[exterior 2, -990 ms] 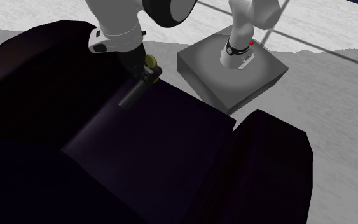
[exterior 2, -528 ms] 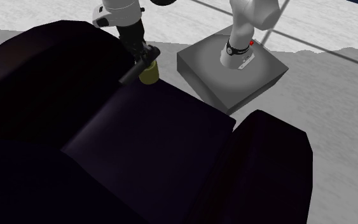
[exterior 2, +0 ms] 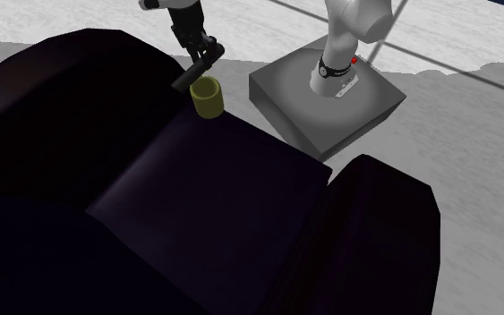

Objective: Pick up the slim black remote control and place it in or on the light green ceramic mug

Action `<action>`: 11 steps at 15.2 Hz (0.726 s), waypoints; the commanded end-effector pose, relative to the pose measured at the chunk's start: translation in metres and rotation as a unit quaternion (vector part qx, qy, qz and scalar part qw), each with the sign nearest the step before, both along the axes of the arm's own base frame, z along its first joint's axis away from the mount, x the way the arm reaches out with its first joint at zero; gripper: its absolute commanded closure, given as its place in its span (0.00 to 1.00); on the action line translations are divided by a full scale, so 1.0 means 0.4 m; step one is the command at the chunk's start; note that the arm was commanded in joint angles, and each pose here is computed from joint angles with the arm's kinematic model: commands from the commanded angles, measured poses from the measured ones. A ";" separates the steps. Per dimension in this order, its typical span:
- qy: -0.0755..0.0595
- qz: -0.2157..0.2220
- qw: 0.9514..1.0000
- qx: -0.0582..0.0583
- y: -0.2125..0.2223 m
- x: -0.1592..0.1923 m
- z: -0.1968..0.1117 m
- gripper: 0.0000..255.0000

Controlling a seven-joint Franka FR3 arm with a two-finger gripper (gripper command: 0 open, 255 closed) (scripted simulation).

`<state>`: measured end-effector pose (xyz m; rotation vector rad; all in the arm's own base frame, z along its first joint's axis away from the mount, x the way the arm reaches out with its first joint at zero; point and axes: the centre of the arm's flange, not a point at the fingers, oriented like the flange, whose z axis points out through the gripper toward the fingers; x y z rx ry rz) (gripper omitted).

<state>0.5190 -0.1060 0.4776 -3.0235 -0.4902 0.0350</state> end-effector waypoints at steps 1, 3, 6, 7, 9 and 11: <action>0.000 0.001 1.000 0.000 -0.018 -0.010 -0.012 1.00; 0.000 0.001 1.000 0.000 -0.018 -0.010 -0.039 1.00; 0.000 0.001 1.000 0.000 -0.018 -0.010 -0.078 1.00; 0.000 0.001 1.000 0.000 -0.018 -0.010 -0.092 1.00; 0.000 0.001 1.000 0.000 -0.018 -0.010 -0.118 1.00; 0.000 0.001 1.000 0.000 -0.018 -0.010 -0.150 1.00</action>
